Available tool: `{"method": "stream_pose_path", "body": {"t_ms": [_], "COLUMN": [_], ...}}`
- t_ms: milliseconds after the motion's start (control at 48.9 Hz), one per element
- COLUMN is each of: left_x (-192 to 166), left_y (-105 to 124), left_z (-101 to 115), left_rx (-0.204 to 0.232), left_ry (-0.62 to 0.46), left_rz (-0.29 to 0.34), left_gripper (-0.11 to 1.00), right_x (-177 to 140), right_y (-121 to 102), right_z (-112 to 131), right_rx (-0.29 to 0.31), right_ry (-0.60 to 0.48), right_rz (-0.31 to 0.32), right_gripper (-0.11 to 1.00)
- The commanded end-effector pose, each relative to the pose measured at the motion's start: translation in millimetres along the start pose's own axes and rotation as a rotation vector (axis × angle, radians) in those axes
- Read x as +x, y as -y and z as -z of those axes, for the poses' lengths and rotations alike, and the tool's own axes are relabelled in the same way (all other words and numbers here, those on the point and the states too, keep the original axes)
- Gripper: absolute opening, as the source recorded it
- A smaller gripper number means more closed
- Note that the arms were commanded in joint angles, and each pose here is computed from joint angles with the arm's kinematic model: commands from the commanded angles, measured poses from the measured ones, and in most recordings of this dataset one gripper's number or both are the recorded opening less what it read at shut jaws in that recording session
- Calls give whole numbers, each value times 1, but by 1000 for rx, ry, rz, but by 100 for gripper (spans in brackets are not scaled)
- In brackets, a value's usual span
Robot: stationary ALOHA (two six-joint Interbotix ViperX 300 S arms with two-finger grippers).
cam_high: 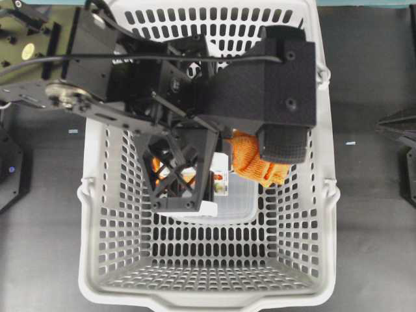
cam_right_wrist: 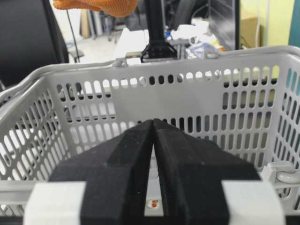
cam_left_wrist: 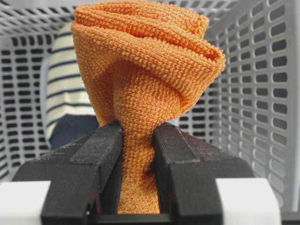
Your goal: Pick up the orange cloth from the shopping basket with the left arm.
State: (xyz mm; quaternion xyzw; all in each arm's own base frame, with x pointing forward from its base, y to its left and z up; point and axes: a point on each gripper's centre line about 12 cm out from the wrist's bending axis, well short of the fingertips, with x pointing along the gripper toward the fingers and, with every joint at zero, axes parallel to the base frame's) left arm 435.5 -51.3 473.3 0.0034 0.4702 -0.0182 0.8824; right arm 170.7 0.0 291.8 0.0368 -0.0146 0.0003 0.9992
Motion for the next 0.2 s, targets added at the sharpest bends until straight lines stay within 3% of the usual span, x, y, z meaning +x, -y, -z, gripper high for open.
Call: {"method": "stream_pose_path", "body": {"t_ms": [0,184], "left_x": [-15,-12], "left_y": [0,0], "left_z": [-3,-3], "left_rx": [1,1], "left_ry": [43,38], "left_rz": [1,3], "left_gripper": [16,16], "right_x": [1,1], "right_y": [-1,-1], "right_z": [-6,-6], "right_rx": [6,6], "right_ry": [15,15], "right_rz": [-2,-2], "right_gripper": [0,0]}}
